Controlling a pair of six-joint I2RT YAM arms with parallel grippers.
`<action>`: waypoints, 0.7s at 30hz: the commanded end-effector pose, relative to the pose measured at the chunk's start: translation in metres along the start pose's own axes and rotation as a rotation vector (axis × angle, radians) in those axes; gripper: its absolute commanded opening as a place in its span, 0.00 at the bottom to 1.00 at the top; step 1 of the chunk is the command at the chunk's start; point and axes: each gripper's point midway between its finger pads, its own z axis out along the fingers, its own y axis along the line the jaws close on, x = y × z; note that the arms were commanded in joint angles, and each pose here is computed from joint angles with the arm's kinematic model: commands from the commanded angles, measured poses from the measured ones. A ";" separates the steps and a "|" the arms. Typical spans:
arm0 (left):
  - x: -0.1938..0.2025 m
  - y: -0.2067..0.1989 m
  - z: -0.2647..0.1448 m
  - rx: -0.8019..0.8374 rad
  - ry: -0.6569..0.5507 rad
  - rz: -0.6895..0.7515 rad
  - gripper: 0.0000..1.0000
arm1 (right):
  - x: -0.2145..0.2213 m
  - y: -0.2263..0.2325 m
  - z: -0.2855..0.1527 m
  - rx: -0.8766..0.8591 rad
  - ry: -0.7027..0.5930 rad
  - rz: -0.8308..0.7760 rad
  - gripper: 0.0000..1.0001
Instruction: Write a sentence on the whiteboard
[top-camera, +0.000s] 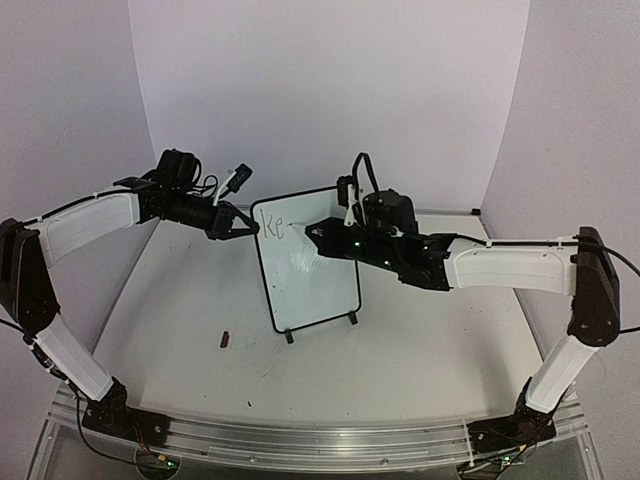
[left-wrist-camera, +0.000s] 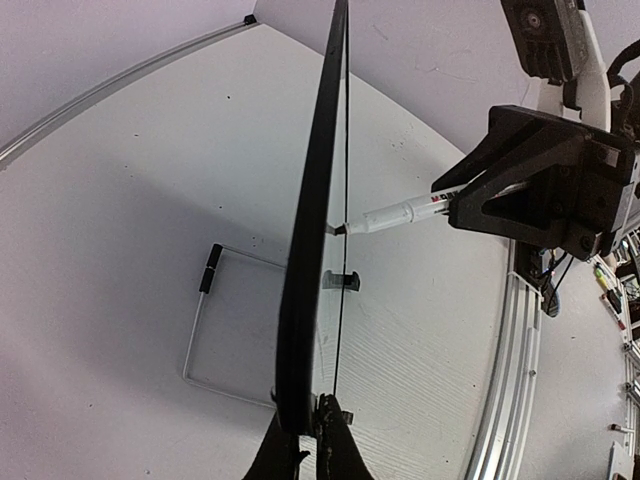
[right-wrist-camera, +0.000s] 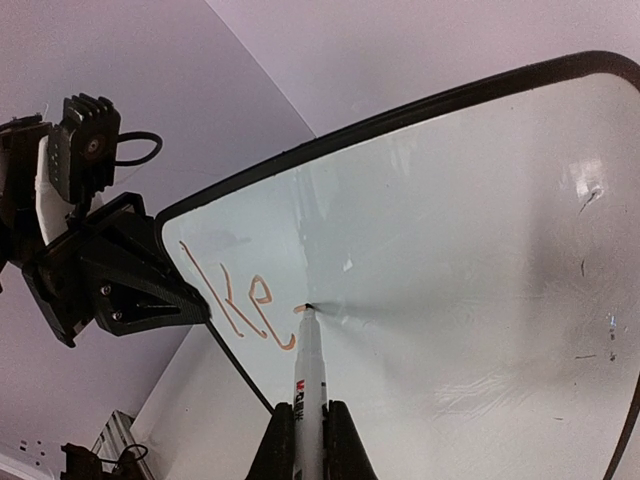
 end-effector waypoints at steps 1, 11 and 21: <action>0.001 0.000 -0.006 -0.038 0.007 0.044 0.00 | -0.042 0.014 -0.011 -0.012 -0.115 -0.004 0.00; 0.001 0.000 -0.006 -0.036 0.008 0.044 0.00 | -0.046 0.022 -0.011 -0.042 -0.124 -0.007 0.00; 0.001 0.001 -0.005 -0.035 0.009 0.044 0.00 | -0.040 0.026 -0.002 -0.069 -0.100 -0.014 0.00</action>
